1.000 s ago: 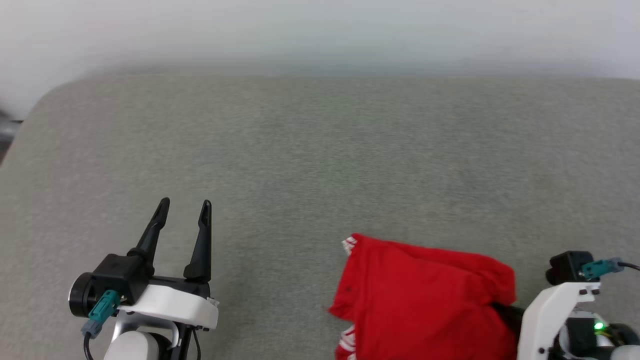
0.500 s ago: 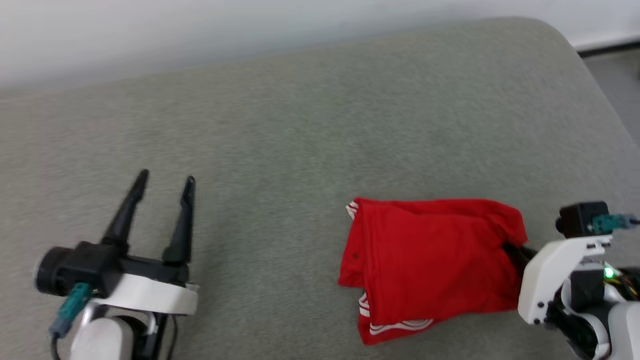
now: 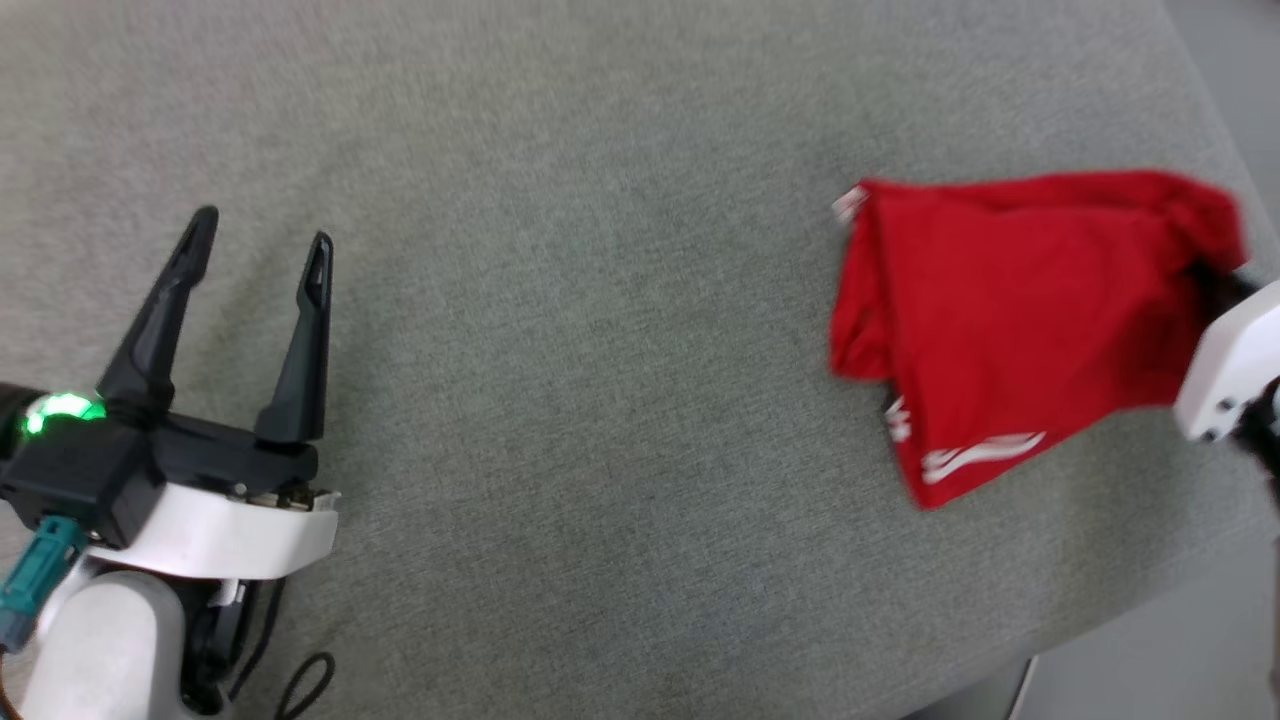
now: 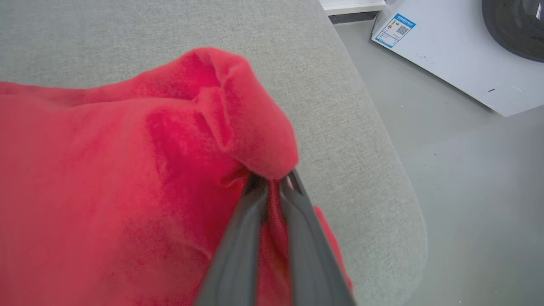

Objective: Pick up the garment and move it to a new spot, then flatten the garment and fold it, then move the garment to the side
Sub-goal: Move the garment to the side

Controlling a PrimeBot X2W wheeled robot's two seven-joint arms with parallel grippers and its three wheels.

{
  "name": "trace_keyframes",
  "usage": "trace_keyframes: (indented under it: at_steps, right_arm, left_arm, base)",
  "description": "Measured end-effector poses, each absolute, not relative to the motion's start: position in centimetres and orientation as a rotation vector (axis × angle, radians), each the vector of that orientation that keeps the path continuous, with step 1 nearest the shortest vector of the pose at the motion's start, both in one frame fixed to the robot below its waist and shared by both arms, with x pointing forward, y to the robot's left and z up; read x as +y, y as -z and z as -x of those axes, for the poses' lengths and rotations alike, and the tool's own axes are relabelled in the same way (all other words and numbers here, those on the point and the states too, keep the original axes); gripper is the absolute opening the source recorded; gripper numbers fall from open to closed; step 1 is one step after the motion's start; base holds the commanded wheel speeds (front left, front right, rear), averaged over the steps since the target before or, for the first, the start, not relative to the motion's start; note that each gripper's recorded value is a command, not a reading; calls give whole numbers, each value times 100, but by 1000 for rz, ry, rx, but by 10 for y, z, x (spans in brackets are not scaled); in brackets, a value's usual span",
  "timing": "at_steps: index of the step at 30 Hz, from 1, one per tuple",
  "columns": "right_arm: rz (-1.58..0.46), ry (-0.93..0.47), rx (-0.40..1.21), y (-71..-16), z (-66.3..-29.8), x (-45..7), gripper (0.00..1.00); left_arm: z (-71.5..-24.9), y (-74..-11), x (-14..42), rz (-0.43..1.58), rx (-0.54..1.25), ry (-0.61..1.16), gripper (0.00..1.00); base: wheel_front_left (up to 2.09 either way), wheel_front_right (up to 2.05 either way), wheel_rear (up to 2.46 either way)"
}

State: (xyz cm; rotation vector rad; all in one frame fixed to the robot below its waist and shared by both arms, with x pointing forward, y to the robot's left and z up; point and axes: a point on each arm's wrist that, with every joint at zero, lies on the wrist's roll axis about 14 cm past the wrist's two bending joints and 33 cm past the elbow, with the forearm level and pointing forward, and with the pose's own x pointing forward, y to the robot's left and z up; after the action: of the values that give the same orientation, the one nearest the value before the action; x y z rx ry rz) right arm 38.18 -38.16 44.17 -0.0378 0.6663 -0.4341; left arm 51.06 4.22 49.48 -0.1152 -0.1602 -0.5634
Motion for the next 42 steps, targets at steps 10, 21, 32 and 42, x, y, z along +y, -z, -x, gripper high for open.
trace_keyframes:
  at_steps: [10, 21, 32, 42]
  right_arm:
    - [243, 635, 627, -449, -425, -460, 0]
    - [358, 768, 662, -419, -433, -496, 99]
    - [385, 804, 468, -452, -425, -509, 100]
    - [293, 718, 325, -461, -402, -479, 100]
  left_arm:
    - [-543, -459, 41, 120, -146, 614, 100]
    - [-553, -426, 46, 118, -117, 635, 100]
    - [-543, -441, 43, 127, -121, 635, 100]
    - [-511, -467, 55, 144, -100, 548, 100]
  base:
    - [0, 0, 0]
    - [0, 0, 0]
    - [0, 0, 0]
    - [0, 0, 0]
